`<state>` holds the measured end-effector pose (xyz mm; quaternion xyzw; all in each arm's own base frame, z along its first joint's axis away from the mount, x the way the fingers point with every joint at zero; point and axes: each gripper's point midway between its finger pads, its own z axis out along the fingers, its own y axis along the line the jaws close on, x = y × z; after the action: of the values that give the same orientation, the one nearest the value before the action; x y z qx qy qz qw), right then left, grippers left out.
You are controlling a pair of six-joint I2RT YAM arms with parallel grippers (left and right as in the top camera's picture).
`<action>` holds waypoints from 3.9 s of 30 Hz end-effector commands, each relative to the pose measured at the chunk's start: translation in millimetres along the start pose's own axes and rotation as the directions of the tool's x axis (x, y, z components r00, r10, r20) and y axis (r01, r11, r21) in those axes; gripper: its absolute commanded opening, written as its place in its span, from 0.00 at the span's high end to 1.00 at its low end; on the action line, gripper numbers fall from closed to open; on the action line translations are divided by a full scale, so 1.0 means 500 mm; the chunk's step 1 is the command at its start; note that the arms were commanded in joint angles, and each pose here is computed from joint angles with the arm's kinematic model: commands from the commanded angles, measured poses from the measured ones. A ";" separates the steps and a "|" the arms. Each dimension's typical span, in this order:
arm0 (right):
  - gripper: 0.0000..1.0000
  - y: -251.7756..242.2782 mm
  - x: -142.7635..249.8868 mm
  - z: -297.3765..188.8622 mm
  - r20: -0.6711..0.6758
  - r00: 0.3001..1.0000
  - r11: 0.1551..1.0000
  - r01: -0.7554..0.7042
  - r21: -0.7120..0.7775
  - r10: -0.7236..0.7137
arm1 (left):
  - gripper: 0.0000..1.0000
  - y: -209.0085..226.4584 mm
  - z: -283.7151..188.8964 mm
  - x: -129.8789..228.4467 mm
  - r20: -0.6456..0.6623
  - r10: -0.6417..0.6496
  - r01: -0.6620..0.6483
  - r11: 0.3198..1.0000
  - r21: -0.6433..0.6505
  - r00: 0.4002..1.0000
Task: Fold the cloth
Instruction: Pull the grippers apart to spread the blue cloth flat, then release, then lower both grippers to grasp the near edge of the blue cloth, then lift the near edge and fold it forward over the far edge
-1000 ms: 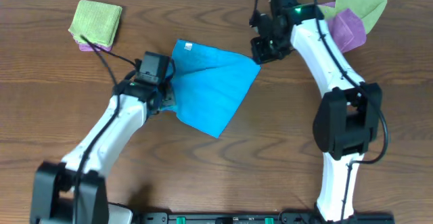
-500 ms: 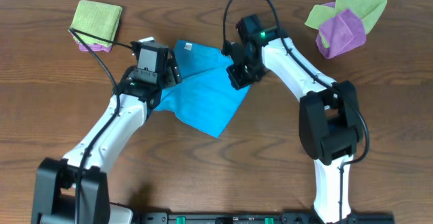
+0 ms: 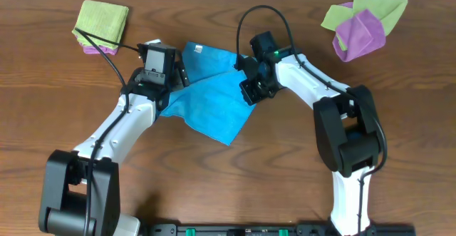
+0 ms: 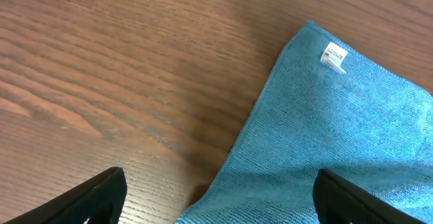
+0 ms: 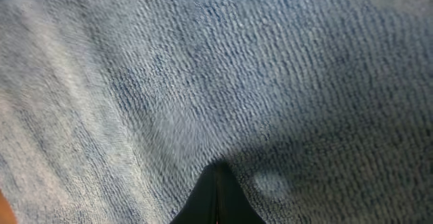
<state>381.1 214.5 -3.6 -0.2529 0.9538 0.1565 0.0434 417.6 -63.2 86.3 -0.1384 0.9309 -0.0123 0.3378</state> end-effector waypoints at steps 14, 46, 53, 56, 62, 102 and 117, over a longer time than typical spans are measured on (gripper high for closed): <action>0.99 -0.269 0.061 -0.082 -0.001 0.954 0.919 -0.289 0.270 0.300 | 0.11 -0.030 0.007 0.038 -0.093 0.020 -0.011 0.995 0.096 0.995; 0.50 -0.074 0.224 -0.258 0.229 0.888 0.879 -0.301 -0.370 0.400 | 0.33 -0.097 -0.104 0.315 -0.539 0.284 0.133 0.783 0.608 0.793; 0.47 -0.080 0.257 -0.200 0.195 0.845 0.829 -0.396 -0.395 0.498 | 0.28 -0.076 -0.074 0.339 -0.538 0.204 0.184 0.793 0.581 0.818; 0.42 -0.112 0.277 -0.180 0.198 0.822 0.825 -0.455 -0.334 0.534 | 0.25 -0.082 -0.063 0.339 -0.526 0.167 0.203 0.793 0.574 0.834; 0.16 -0.119 0.308 -0.159 0.169 0.812 0.813 -0.494 -0.309 0.558 | 0.20 -0.079 -0.053 0.339 -0.515 0.146 0.207 0.799 0.565 0.845; 0.98 -0.091 0.330 -0.075 0.146 0.753 0.750 -0.576 -0.326 0.642 | 0.94 -0.098 -0.036 0.428 -0.650 0.076 0.322 0.822 0.470 0.756; 0.99 -0.113 0.192 -0.224 0.297 0.773 0.820 -0.468 -0.329 0.560 | 0.94 -0.209 -0.068 0.201 -0.452 0.103 0.244 0.726 0.643 0.886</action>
<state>307.8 83.5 43.8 0.0784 0.9386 0.3165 0.1124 320.9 -190.7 30.9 -0.0486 0.9110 -0.4015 0.0804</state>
